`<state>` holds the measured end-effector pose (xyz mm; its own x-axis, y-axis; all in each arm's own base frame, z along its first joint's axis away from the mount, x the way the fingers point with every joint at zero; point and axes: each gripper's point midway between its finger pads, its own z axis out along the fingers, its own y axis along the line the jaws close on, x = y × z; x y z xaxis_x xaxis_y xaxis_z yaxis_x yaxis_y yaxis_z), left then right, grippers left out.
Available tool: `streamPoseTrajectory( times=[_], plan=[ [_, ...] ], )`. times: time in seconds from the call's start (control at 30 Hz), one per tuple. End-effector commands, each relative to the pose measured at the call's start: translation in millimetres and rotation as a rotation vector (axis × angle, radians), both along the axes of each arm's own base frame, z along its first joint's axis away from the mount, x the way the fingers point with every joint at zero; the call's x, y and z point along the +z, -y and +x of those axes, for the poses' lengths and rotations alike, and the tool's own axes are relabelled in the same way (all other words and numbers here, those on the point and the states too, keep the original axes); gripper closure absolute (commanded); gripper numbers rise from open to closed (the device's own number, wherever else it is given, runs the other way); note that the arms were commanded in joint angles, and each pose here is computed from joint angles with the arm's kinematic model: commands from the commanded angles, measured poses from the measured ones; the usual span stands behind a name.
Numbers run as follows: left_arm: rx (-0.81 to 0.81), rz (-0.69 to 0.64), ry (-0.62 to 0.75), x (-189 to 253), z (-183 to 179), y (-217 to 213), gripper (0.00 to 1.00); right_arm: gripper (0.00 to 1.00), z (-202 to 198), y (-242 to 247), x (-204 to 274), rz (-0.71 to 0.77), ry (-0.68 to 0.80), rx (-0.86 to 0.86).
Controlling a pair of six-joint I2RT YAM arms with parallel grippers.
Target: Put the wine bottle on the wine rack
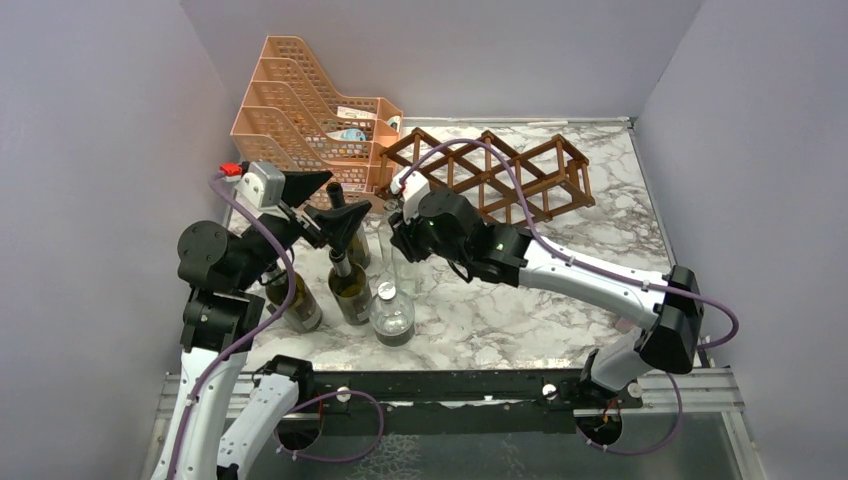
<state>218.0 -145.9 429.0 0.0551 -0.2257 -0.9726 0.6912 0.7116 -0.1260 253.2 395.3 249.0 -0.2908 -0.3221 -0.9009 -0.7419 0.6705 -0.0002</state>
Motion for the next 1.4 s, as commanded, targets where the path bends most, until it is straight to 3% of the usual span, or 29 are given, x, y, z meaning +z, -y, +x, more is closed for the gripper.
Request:
streamPoseTrajectory(
  times=[0.0, 0.13, 0.43, 0.7, 1.03, 1.37],
  plan=[
    [-0.168, 0.029, 0.110, 11.9, -20.1, 21.2, 0.02, 0.88, 10.4, 31.7, 24.1, 0.010, 0.105, -0.119],
    [-0.268, 0.029, 0.108, 7.9, -23.9, 35.0, 0.04, 0.95, 7.9, 58.2, 41.2, 0.047, 0.131, -0.192],
    [-0.382, -0.008, 0.021, -13.0, -9.4, 65.6, 0.07, 0.99, 0.5, 122.6, 55.7, 0.096, 0.111, -0.415],
    [-0.480, 0.116, 0.002, -68.4, -2.3, 130.5, 0.02, 0.99, -2.3, 158.6, 84.1, 0.153, 0.106, -0.543],
    [-0.708, 0.259, 0.072, -123.6, -21.9, 190.8, 0.01, 0.99, -31.2, 168.8, 128.8, 0.254, 0.102, -0.396],
    [-0.772, 0.313, 0.058, -166.0, -19.4, 207.8, 0.02, 0.99, -71.9, 153.1, 155.9, 0.288, 0.123, -0.081]
  ],
)
